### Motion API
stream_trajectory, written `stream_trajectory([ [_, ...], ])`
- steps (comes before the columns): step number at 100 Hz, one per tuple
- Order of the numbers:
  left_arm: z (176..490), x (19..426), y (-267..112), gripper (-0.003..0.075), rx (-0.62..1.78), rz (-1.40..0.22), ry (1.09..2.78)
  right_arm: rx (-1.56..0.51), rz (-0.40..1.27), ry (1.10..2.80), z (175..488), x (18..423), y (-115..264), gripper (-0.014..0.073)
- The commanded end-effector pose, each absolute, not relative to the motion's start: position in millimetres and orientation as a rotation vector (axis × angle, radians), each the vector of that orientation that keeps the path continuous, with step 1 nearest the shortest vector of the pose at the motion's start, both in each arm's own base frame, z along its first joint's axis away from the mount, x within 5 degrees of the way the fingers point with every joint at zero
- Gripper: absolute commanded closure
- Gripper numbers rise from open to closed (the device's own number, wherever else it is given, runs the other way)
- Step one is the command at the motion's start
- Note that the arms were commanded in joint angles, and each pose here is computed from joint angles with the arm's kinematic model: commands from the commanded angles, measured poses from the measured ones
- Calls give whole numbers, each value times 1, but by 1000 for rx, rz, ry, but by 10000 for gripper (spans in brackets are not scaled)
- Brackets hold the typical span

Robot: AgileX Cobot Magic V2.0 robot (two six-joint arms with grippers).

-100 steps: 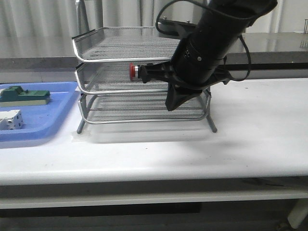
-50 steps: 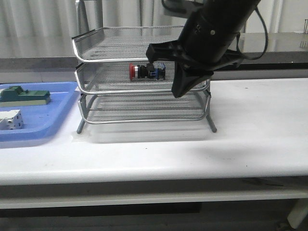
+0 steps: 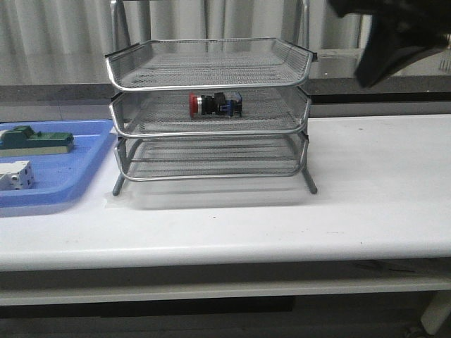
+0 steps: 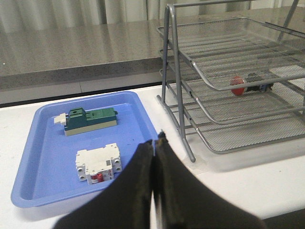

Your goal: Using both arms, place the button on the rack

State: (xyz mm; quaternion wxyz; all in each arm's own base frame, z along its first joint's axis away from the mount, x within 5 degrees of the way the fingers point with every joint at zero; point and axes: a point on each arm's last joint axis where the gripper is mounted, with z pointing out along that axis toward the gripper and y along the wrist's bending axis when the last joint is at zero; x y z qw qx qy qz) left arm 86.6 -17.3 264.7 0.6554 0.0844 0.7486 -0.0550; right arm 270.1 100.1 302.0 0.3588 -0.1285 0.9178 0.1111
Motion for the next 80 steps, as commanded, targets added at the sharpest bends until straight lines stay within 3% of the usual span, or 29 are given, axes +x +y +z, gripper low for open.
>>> stream_trajectory([
  [1, 281, 88, -16, 741, 150, -132, 1597, -278, 267, 2236, 330, 251, 80, 660],
  [29, 281, 88, -16, 741, 150, -132, 1597, -176, 233, 2104, 349, 183, 43, 660],
  [80, 281, 88, -16, 741, 150, -132, 1597, -169, 247, 1946, 354, 99, 26, 662],
])
